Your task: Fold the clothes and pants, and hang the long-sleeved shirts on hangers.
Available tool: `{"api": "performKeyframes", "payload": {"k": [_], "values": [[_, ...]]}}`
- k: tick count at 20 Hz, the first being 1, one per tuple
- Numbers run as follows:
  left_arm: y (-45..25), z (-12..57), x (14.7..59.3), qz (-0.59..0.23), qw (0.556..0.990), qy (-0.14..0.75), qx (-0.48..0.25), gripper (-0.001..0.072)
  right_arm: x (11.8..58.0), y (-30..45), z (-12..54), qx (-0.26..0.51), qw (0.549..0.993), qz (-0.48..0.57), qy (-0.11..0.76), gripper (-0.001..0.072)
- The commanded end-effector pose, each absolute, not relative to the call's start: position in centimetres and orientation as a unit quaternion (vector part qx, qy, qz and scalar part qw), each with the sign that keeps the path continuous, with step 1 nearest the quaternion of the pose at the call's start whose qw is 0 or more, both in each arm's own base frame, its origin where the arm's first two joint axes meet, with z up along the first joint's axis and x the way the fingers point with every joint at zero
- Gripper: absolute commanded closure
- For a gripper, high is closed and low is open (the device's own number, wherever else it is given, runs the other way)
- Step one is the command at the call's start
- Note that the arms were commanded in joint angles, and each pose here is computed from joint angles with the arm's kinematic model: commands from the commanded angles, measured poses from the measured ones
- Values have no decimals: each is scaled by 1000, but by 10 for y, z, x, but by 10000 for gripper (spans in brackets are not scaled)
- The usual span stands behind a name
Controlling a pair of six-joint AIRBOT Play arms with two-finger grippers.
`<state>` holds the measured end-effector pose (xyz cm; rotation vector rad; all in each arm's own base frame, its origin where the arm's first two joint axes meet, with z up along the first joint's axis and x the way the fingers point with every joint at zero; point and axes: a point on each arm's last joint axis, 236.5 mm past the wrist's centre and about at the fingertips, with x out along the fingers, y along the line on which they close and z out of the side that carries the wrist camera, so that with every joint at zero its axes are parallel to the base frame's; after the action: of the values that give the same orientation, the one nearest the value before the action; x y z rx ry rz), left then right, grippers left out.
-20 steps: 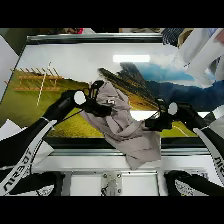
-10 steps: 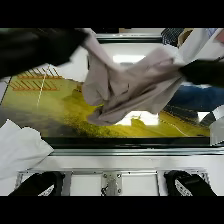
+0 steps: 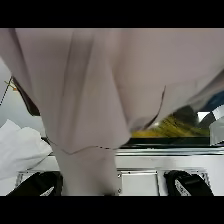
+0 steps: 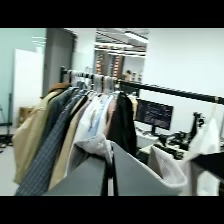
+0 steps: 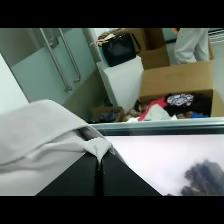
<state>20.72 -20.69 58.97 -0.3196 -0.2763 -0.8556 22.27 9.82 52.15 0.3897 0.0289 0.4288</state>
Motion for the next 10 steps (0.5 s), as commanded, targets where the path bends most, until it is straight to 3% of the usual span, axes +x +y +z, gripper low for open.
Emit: {"api": "performKeyframes", "payload": {"k": [1,6,10], "values": [[-211,558,281,-341,923,-89,-151,693,258,106,499,210,954,206,65,700],[-202,411,426,-231,948,131,-173,692,371,125,361,164,932,174,272,700],[-204,318,486,-198,935,235,-177,692,456,124,282,108,931,150,315,700]]}}
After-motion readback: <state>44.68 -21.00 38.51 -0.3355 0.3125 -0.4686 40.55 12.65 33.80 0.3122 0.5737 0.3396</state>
